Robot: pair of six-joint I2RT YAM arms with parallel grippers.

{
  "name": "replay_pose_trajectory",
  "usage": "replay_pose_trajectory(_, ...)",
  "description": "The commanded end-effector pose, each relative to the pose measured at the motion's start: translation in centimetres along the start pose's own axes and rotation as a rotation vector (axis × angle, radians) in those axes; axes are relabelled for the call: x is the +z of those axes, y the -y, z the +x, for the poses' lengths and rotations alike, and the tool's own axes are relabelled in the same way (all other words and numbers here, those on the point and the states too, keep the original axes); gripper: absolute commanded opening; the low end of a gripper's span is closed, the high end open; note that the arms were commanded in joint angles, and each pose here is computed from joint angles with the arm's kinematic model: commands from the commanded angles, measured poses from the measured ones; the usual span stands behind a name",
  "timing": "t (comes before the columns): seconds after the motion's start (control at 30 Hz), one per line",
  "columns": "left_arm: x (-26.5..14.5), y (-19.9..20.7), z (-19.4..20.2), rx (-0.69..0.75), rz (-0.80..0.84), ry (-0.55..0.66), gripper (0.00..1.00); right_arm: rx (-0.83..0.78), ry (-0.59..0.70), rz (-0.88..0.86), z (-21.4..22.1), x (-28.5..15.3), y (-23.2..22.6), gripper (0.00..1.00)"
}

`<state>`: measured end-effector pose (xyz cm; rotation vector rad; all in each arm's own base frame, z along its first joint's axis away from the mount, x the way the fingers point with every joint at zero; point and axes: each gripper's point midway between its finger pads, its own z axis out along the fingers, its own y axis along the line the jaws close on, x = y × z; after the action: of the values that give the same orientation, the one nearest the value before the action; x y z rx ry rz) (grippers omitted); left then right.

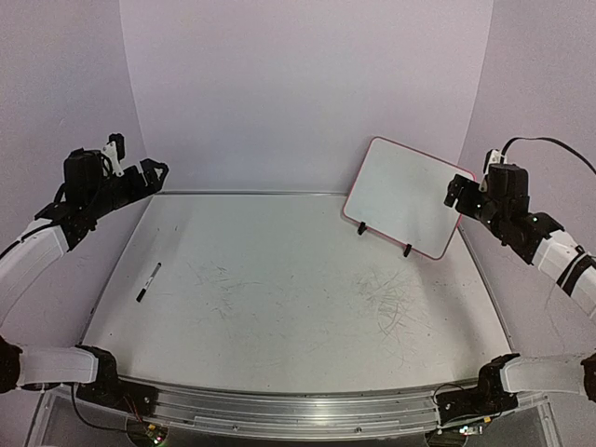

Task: Write a sentence on the whiteboard
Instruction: Move the whiteboard to the center of the board.

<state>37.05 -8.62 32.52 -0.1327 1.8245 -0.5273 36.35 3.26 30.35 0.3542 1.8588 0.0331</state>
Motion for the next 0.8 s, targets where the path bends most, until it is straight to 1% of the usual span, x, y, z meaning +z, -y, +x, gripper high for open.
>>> replay_pose_trajectory(0.0,0.1,1.3,-0.5,0.006,0.053,-0.011,0.99,0.026,0.061,-0.004,-1.2,-0.5,0.0,0.98)
replay_pose_trajectory(0.17,0.8,1.4,0.7,-0.011,0.079,-0.057,0.99,0.052,0.011,0.003,0.3,1.4,-0.5,0.98)
replay_pose_trajectory(0.33,1.3,1.8,1.9,-0.030,0.116,-0.104,0.99,0.040,-0.149,-0.076,4.2,4.8,-3.2,0.98)
replay_pose_trajectory(0.47,1.7,2.0,3.7,-0.054,0.151,-0.164,0.99,0.036,-0.281,-0.131,7.9,7.7,-5.6,0.98)
replay_pose_trajectory(0.6,2.5,2.0,6.1,-0.081,0.177,-0.242,1.00,0.026,-0.355,-0.113,11.0,9.9,-7.1,0.95)
replay_pose_trajectory(0.77,2.9,2.8,8.4,-0.120,0.219,-0.317,1.00,0.066,-0.429,-0.073,14.3,11.7,-7.2,0.94)
